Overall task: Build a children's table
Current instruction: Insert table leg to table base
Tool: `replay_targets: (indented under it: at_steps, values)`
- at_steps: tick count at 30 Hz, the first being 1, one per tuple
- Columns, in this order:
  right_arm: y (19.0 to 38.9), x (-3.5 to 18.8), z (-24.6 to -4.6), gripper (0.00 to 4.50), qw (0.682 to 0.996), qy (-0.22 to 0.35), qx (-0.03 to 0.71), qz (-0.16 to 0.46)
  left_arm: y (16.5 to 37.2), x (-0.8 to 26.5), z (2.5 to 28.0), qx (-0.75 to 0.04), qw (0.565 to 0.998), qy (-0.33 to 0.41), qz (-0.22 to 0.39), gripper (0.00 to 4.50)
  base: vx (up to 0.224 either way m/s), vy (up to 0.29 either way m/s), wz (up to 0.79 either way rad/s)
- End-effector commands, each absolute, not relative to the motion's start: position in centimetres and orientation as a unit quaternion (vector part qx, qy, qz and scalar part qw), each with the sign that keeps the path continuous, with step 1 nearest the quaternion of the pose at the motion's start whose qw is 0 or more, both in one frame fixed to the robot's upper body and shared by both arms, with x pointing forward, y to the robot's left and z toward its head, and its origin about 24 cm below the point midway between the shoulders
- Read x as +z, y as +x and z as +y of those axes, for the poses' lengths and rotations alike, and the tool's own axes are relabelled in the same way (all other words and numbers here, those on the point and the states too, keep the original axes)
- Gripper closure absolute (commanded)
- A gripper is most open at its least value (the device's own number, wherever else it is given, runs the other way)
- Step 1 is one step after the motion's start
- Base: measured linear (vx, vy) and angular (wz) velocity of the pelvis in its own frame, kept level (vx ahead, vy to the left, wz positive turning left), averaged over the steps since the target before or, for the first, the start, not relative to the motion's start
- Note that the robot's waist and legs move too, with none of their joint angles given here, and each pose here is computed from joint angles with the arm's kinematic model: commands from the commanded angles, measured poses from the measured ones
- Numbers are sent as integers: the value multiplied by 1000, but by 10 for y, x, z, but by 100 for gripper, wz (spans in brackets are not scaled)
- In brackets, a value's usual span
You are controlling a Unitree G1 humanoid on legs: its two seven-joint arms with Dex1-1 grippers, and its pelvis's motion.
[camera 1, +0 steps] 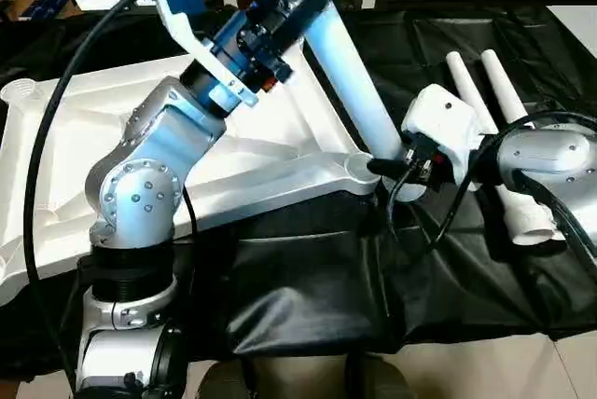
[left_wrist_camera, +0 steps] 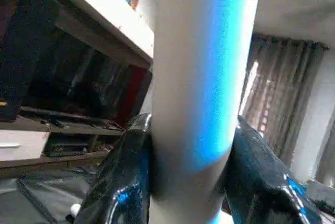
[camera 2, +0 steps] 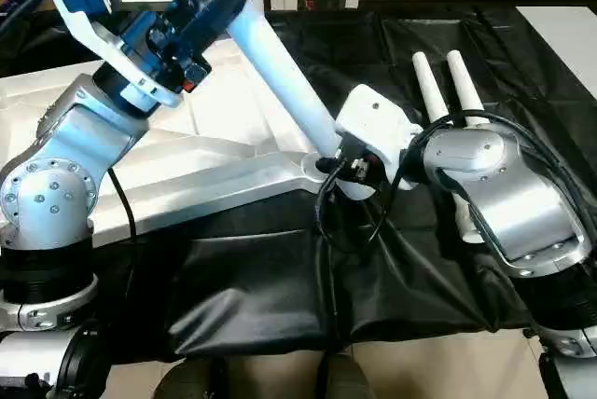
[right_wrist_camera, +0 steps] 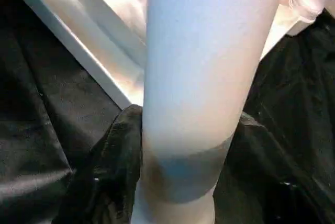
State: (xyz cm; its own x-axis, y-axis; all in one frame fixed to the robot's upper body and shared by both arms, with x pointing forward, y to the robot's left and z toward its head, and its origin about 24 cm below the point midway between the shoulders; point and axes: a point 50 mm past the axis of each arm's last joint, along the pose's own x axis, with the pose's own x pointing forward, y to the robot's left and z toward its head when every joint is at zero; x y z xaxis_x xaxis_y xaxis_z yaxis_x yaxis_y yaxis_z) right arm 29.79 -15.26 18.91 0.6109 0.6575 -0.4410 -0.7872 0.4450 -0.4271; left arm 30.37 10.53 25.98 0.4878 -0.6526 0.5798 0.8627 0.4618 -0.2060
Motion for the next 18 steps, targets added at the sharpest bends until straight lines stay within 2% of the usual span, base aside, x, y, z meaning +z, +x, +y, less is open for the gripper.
replay_targets:
  at_steps: [1, 4, 8, 11, 12, 14, 17, 18]
  values:
    - [299, 201, -152, 187, 849, -310, 421, 73, 304, 269, 112, -443, 828, -243, -243, 293, 0, 0, 0]
    - [300, 205, -150, 149, 854, -310, 414, 55, 304, 272, 115, -439, 823, -252, -257, 294, 0, 0, 0]
    - [300, 220, -148, 110, 865, -314, 389, -37, 306, 274, 125, -430, 823, -250, -273, 294, 0, 0, 0]
    - [293, 232, -151, 83, 874, -278, 389, -85, 310, 273, 132, -415, 831, -246, -277, 294, 0, 0, 0]
    - [287, 244, -157, 74, 883, -241, 383, -125, 312, 272, 138, -412, 834, -242, -276, 294, 0, 0, 0]
    - [282, 251, -165, 68, 892, -209, 373, -145, 314, 271, 143, -410, 837, -238, -275, 294, 0, 0, 0]
    - [278, 253, -193, 33, 915, -178, 336, -132, 317, 274, 150, -418, 830, -247, -274, 294, 0, 0, 0]
    - [277, 242, -208, 27, 922, -192, 321, -102, 315, 276, 151, -435, 821, -251, -273, 294, 0, 0, 0]
